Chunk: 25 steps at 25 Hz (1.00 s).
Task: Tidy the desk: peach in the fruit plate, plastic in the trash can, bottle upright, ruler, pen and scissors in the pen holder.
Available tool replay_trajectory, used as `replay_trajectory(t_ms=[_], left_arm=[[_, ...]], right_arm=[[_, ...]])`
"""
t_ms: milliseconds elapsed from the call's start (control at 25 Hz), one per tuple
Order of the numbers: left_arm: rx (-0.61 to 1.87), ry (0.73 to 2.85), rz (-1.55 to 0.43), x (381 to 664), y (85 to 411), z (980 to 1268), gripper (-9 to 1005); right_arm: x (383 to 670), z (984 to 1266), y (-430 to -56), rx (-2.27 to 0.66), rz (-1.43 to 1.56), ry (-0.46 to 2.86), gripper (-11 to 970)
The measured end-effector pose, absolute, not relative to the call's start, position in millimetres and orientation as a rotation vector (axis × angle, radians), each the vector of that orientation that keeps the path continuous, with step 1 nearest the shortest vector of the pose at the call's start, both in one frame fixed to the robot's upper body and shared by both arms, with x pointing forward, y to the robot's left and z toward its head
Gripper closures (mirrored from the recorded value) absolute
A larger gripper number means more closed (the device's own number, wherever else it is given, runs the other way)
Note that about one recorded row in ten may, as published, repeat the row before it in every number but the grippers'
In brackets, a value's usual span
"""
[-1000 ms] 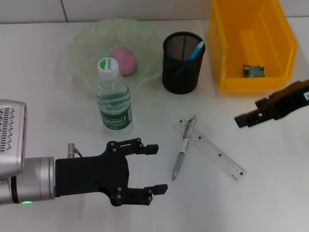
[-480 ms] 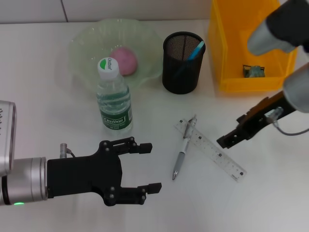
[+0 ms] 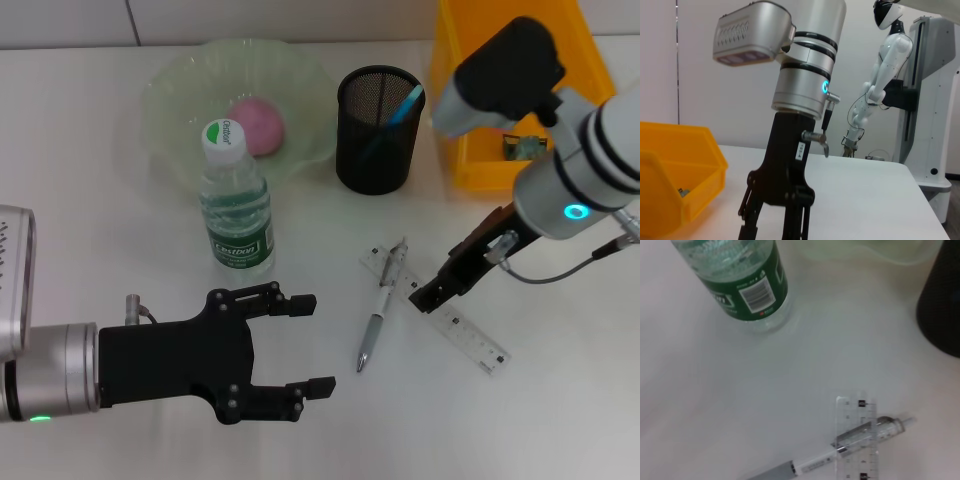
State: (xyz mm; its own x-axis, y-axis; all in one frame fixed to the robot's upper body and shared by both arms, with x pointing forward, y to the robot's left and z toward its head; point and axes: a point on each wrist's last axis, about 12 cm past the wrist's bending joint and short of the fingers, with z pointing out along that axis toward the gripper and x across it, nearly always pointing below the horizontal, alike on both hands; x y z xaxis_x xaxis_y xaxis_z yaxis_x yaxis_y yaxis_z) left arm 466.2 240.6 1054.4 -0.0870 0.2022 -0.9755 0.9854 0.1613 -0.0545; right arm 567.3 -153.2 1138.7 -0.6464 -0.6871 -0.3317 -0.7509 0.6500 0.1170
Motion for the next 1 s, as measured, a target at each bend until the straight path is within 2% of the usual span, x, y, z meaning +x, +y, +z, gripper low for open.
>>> replay_trajectory(t_ms=[560, 1000], left_arm=[[1.211, 1.481, -1.037, 466.2, 240.6, 1055.1, 184], [1.212, 1.478, -1.039, 465.8, 240.5, 1055.5, 184]], right_arm=[[564.5, 1121.4, -134.3, -1.226, 0.302, 2.606, 121], [565.4, 1119.8, -132.7, -1.222, 0.296, 2.606, 143]])
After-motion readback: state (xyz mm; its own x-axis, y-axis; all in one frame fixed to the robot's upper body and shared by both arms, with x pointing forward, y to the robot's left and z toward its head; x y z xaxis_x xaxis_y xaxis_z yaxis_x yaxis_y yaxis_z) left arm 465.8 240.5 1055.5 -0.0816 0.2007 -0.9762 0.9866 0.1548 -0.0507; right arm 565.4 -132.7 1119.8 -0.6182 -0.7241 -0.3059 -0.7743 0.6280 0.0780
